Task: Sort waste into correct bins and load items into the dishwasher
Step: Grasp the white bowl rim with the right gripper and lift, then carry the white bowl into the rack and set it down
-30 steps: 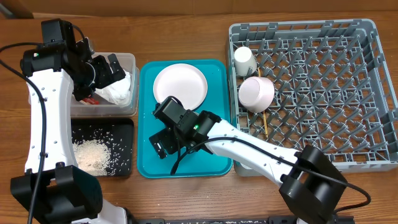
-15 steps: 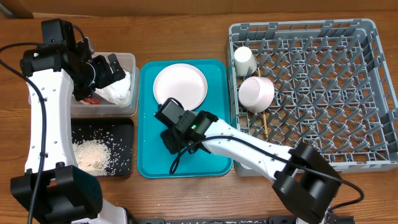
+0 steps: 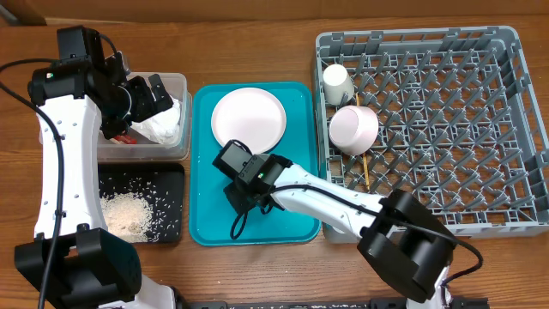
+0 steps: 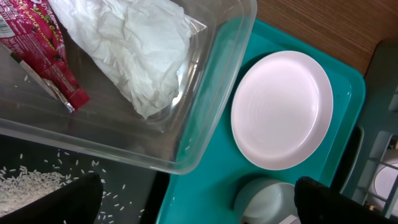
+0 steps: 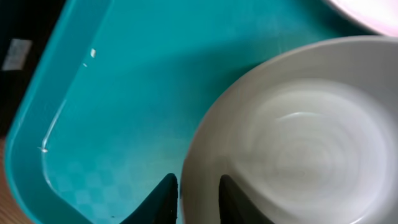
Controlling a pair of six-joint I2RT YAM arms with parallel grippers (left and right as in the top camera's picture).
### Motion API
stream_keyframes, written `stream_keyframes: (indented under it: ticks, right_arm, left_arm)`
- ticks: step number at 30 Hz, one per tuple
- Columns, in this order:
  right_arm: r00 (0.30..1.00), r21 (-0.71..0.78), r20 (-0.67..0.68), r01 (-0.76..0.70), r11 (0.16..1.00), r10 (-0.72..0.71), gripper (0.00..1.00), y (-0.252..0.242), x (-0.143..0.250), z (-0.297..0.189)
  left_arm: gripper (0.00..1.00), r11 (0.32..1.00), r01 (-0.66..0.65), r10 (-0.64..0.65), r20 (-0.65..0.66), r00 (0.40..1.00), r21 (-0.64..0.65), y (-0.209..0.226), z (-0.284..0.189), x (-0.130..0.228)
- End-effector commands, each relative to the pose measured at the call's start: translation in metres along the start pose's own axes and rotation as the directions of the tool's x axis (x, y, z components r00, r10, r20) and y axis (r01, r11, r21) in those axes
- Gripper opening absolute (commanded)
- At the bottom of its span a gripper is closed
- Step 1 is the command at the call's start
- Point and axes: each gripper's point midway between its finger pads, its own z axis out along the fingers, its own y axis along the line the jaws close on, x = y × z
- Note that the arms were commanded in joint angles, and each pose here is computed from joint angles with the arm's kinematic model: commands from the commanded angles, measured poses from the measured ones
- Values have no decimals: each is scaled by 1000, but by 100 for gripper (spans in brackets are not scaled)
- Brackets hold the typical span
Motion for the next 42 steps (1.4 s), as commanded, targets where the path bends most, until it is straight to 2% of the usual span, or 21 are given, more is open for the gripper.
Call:
stream_keyframes:
  ticks: [1,4,9,13,19,26,30,32,35,42]
  right_arm:
    - [1000,11,3,5,1000,-5,16,0,-1,2]
    - [1000,12,0,5,1000,-5,7,-1,0,2]
    - [1000,7,12,5,1000,-5,6,1,-4,-2]
    - [999,-14,37,3,1000,-3,4,8,-12,-26]
    - [996,-48,86,5,999,-1,4,17,-21,-92]
    - [992,-141,127,2,990,16,4,21,3,-182]
    - [975,-213,188,-77,974,118,4,9,12,-238]
    - [939,-259,260,-156,953,224,4,-15,16,-281]
    - [897,-315,324,-197,928,300,4,-37,19,-315]
    - [850,-489,375,-159,858,371,4,-59,26,-365]
  left_arm:
    - [100,1000,-27,27,22,999,5,-5,-6,-4]
    - [100,1000,-27,27,21,999,5,-5,-6,-3]
    - [100,1000,-27,27,21,999,5,-5,-6,-3]
    - [100,1000,-27,27,21,999,5,-5,-6,-3]
    - [100,1000,-27,27,22,999,5,-5,-6,-4]
    - [100,1000,-27,27,21,999,5,-5,-6,-3]
    - [100,1000,-27,27,21,999,5,-5,-6,-3]
    - [100,1000,-27,27,21,999,5,-5,-6,-3]
    - [100,1000,-27,27,22,999,5,-5,-6,-4]
    - [100,1000,-27,27,22,999,5,-5,-6,-4]
